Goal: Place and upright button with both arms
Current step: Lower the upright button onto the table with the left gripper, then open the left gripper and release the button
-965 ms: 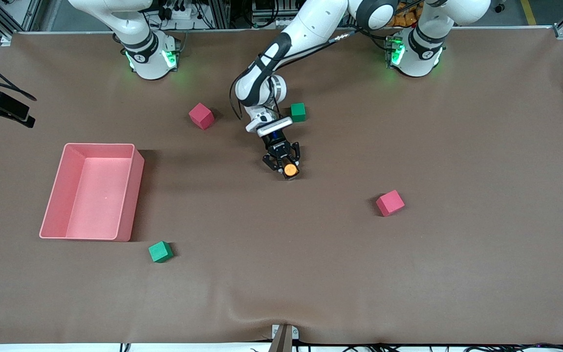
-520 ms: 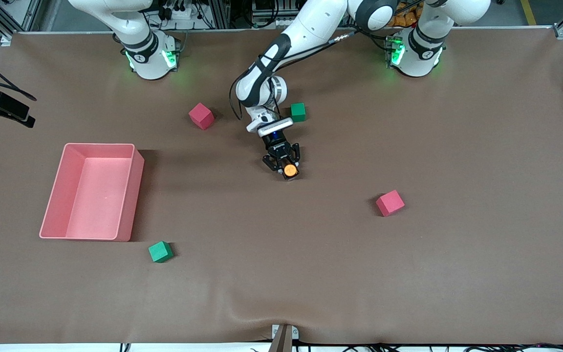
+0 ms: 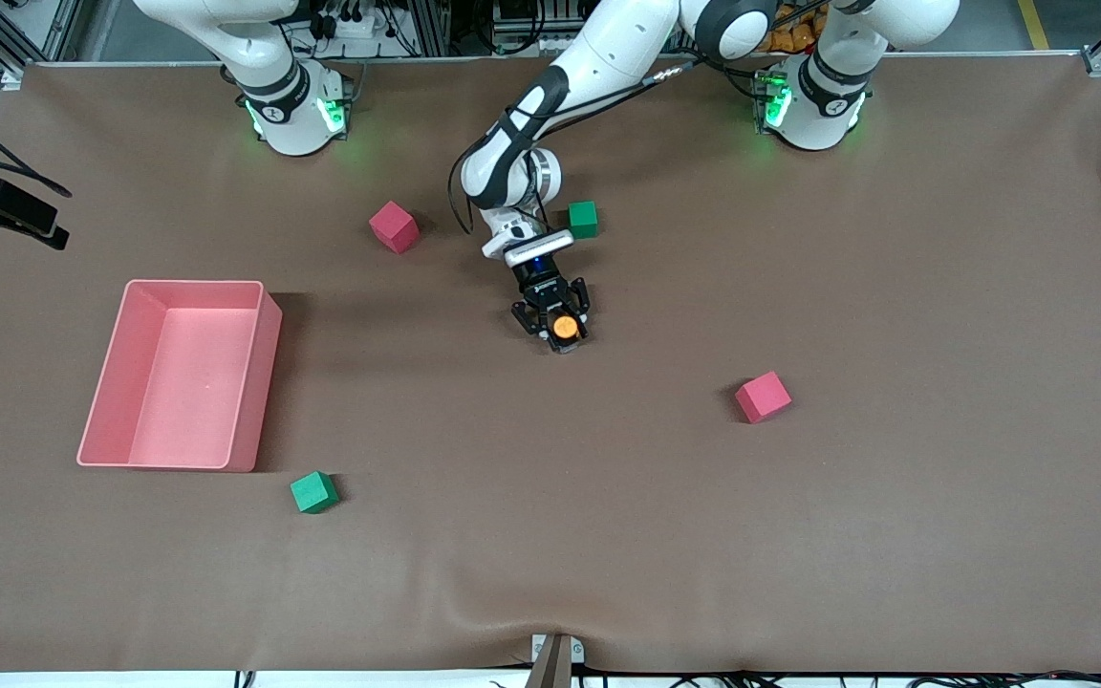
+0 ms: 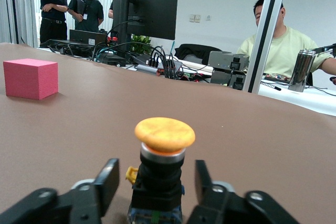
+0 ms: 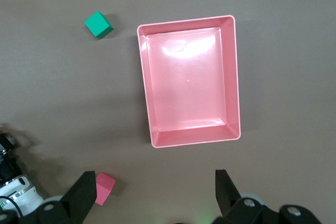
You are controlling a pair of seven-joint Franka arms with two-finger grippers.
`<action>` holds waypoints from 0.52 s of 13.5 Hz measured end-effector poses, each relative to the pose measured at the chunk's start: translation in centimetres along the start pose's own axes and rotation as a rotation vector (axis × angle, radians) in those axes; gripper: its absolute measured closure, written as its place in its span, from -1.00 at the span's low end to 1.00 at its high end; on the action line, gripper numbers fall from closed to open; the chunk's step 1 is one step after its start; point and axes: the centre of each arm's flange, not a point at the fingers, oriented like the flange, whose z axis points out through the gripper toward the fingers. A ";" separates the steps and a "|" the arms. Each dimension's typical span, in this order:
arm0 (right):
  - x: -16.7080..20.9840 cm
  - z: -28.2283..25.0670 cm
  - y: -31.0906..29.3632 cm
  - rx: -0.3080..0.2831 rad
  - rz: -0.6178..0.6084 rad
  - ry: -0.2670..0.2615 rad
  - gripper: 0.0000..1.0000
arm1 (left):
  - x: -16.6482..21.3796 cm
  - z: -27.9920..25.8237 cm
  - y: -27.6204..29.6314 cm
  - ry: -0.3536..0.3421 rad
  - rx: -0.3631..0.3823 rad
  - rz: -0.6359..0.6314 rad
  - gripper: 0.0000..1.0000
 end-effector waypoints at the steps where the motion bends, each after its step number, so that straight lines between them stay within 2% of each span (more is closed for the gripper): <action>1: 0.0 0.0 0.0 0.000 0.000 0.000 -1.00 | 0.0 0.0 0.0 0.000 0.000 -0.001 -0.65; 3: 0.2 0.3 0.0 -0.001 0.000 -0.005 -1.00 | 0.1 -0.1 0.1 -0.001 -0.001 -0.003 -1.00; 7: 0.8 1.4 -0.1 -0.004 -0.001 -0.026 -1.00 | 0.8 -0.5 0.8 -0.004 -0.008 -0.018 -1.00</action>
